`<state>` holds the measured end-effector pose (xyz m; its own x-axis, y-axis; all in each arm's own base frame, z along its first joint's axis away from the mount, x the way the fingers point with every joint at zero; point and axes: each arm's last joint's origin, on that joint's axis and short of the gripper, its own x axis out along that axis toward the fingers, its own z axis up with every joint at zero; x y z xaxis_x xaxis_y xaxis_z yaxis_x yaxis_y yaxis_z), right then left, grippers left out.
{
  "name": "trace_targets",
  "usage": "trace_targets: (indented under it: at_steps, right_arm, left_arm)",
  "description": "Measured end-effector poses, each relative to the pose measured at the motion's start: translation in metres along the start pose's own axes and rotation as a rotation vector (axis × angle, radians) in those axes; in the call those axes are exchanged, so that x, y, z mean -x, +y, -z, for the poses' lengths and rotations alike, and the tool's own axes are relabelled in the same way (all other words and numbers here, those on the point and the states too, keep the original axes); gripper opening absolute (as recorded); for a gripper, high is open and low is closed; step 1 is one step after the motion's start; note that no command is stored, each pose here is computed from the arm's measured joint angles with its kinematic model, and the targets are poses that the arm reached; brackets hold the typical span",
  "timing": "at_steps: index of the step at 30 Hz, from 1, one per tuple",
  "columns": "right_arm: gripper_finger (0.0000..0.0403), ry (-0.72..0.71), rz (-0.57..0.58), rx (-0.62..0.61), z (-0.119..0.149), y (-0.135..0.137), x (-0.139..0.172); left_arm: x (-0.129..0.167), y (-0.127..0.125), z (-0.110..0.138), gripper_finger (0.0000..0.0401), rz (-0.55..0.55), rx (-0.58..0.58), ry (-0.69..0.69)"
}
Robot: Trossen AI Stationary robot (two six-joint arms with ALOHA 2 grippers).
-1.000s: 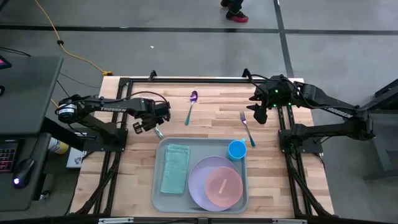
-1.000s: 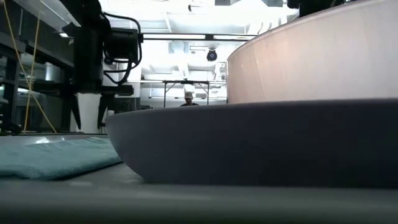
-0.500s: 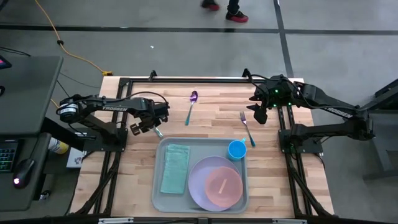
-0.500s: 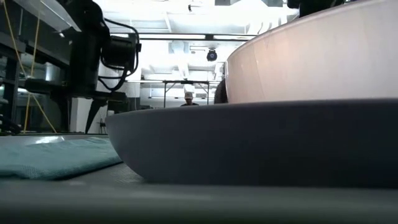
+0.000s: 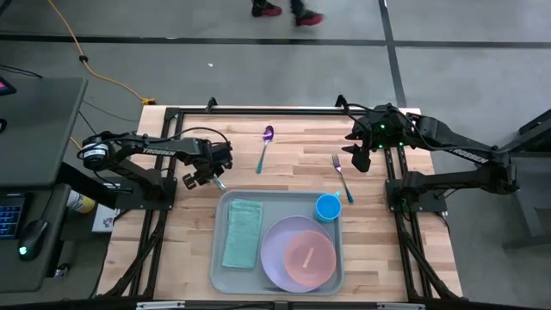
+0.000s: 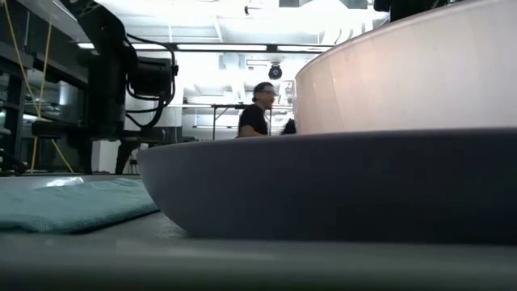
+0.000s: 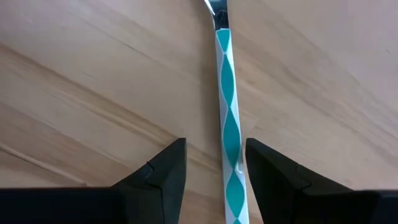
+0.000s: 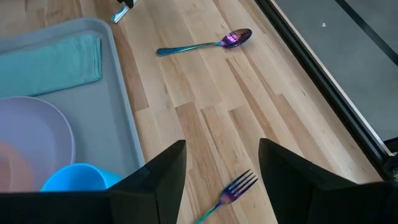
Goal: Set up tray
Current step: Put the blue knife on top of the blue napkin to the left of the purple plate
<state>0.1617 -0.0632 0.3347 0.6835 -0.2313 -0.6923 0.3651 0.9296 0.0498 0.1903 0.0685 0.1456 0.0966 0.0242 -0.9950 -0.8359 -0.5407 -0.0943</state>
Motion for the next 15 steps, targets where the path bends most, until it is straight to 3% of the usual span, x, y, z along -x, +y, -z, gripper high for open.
trace_targets:
  at_steps: [15]
  right_arm:
    - [0.0179, 0.015, 0.001, -0.002, 0.001, 0.0, 0.0]
  left_arm:
    - [-0.014, -0.005, 0.001, 0.0183, -0.014, -0.013, -0.006]
